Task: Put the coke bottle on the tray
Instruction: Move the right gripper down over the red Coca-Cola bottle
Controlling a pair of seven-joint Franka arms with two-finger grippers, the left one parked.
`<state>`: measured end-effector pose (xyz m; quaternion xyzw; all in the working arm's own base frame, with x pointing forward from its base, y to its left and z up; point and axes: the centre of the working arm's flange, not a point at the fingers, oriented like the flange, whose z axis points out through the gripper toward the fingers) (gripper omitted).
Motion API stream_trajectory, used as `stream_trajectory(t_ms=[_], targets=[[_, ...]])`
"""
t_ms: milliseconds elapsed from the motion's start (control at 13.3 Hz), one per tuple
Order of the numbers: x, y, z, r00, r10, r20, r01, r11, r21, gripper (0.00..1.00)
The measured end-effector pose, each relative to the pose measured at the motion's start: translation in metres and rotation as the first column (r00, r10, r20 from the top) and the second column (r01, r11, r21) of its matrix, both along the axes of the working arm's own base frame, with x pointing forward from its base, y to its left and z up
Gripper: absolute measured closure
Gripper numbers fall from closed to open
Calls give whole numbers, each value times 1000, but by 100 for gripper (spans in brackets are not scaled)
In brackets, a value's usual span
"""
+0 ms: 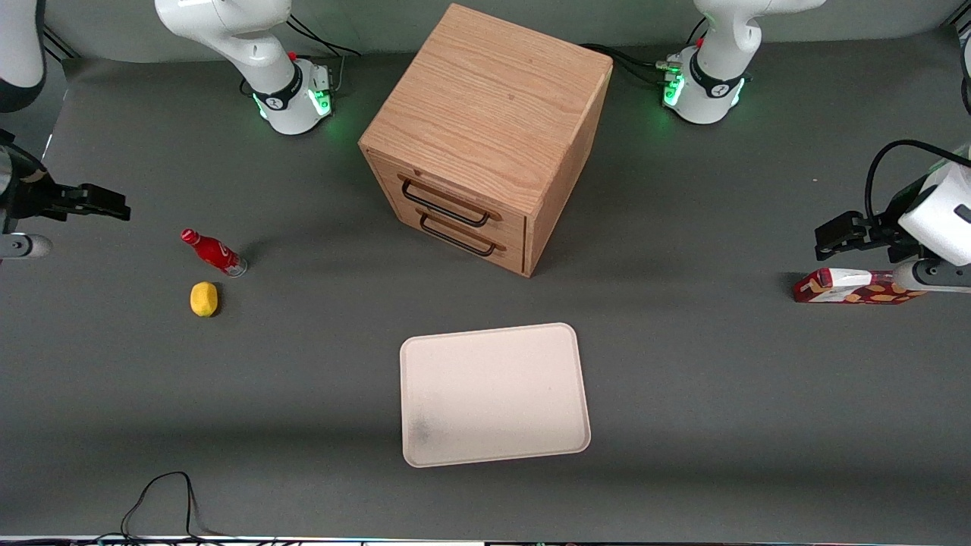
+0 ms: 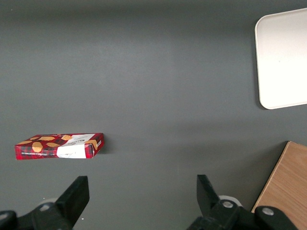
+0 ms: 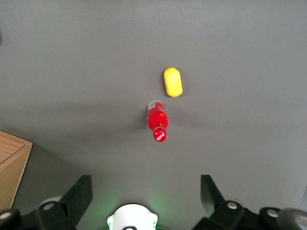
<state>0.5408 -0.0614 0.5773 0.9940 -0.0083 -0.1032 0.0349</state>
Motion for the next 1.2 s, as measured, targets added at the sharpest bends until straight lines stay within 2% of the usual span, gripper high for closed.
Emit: stream_trajectory(t_ms=[451,826,1201], targets=[[-9,-1,-12,1000,3,-8,-3,1000,8,0],[-27,-10,-94,997,7,71,-9,1000,25,0],[-44,-8,-165,994,17,107,-20,999,31,0]])
